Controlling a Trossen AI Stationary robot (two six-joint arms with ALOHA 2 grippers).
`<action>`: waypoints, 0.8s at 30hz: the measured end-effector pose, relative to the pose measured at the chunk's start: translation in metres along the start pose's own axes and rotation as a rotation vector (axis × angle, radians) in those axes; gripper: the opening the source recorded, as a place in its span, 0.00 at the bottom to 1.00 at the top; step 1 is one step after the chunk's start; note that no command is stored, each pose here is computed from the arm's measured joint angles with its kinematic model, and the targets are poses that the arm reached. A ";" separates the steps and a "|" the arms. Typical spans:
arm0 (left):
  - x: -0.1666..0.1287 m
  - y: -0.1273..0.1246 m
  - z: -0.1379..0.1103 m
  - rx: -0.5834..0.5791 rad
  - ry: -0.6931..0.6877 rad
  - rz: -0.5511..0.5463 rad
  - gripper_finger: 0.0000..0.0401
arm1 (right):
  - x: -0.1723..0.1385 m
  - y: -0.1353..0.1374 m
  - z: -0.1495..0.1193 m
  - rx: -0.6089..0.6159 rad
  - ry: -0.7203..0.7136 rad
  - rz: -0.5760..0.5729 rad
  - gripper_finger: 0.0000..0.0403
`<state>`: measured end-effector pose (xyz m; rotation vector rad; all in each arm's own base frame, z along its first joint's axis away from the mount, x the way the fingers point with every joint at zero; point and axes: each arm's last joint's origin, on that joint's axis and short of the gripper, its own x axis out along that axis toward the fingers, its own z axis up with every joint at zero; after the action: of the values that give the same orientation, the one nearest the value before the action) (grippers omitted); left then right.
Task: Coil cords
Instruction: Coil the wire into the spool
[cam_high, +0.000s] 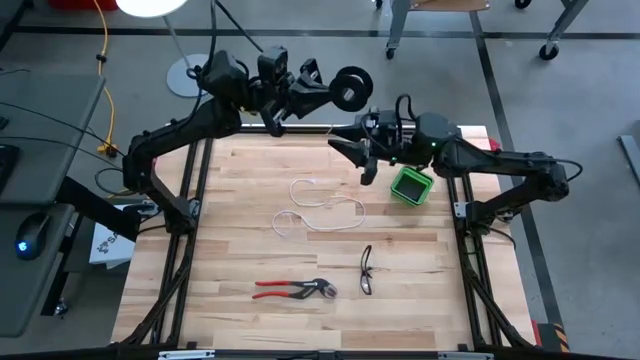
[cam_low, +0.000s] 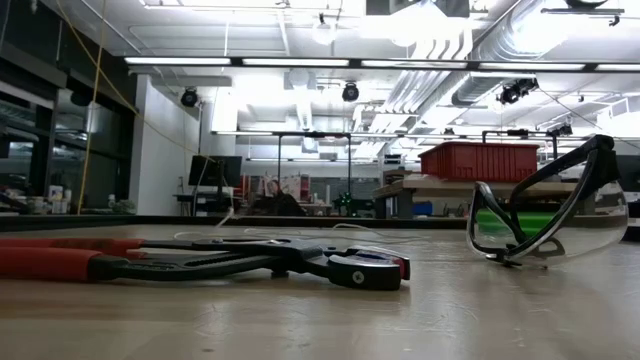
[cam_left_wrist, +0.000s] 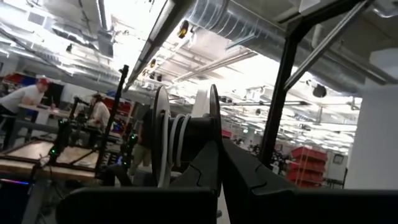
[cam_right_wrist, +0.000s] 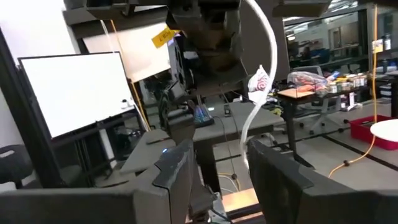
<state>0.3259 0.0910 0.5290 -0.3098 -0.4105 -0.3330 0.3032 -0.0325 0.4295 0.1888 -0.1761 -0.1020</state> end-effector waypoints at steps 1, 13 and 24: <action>0.001 -0.001 -0.001 0.000 -0.004 0.005 0.00 | 0.000 0.000 0.000 0.003 0.001 0.002 0.36; 0.007 -0.009 -0.005 0.030 -0.037 0.045 0.00 | 0.000 0.000 -0.001 0.012 0.005 0.005 0.36; 0.007 -0.008 -0.006 0.029 -0.027 0.054 0.00 | 0.000 0.001 0.000 0.008 0.000 0.017 0.12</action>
<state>0.3306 0.0801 0.5284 -0.2963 -0.4322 -0.2698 0.3034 -0.0315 0.4297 0.1951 -0.1783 -0.0840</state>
